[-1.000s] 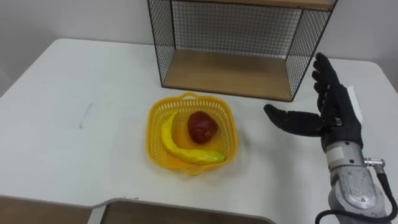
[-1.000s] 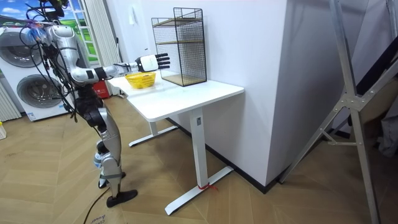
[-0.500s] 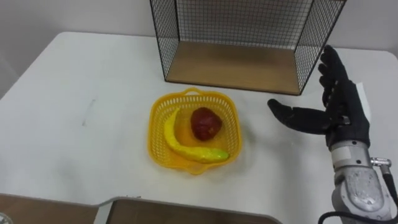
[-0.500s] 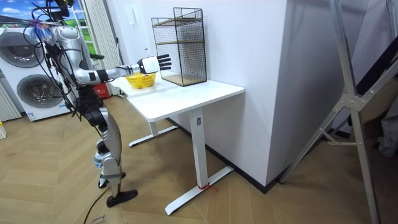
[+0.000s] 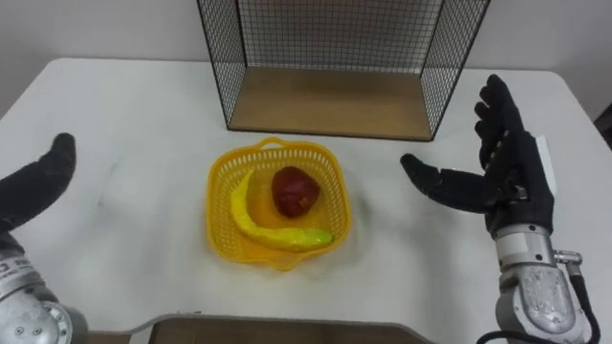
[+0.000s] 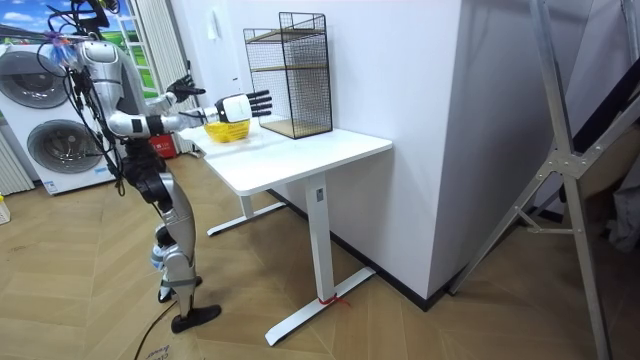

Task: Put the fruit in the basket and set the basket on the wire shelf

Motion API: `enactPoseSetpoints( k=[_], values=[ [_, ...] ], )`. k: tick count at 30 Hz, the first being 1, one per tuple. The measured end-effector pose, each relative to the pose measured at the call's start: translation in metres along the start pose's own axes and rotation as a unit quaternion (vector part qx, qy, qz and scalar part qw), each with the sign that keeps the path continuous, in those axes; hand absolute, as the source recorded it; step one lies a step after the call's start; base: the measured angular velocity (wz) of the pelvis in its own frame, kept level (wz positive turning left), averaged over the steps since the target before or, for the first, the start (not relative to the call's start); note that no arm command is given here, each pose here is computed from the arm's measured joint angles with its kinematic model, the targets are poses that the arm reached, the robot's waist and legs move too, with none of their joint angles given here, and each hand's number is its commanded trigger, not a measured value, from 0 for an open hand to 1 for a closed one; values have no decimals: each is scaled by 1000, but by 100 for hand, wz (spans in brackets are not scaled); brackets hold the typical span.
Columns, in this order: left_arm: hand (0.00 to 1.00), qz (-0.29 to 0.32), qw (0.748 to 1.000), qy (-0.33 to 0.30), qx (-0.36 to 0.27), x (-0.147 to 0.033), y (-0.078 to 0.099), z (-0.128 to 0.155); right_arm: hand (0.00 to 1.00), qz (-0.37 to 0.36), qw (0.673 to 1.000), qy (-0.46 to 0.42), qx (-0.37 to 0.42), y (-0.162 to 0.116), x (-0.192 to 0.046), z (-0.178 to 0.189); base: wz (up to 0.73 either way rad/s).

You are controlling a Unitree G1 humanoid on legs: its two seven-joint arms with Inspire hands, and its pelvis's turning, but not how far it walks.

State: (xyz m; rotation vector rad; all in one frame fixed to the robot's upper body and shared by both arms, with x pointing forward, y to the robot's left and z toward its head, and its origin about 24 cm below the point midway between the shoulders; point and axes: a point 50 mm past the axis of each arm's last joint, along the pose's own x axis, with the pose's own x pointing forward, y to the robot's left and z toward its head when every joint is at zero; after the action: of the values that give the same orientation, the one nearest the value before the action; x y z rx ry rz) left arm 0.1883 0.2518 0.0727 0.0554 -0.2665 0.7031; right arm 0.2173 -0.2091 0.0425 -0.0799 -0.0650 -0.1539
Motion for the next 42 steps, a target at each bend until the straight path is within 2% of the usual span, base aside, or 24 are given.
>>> enactPoseSetpoints(
  k=[6, 9, 15, 24, 42],
  values=[
    [0, -129, 990, 52, -38, -17, -32, -15, 0, 16, 999, 22, 39, 7, -2, -10, 0],
    [0, -166, 980, 88, -69, -23, -43, -25, 0, 34, 998, 26, 46, 16, -3, -11, 0],
    [0, -212, 967, 114, -84, -32, -56, -33, 0, 53, 996, 35, 63, 28, -2, -15, 0],
    [0, -236, 959, 132, -81, -37, -60, -42, 0, 58, 995, 27, 82, 32, 2, -11, 0],
    [0, -249, 959, 123, -60, -39, -62, -41, 0, 93, 992, 24, 86, 43, 2, -10, 0]
  ],
)
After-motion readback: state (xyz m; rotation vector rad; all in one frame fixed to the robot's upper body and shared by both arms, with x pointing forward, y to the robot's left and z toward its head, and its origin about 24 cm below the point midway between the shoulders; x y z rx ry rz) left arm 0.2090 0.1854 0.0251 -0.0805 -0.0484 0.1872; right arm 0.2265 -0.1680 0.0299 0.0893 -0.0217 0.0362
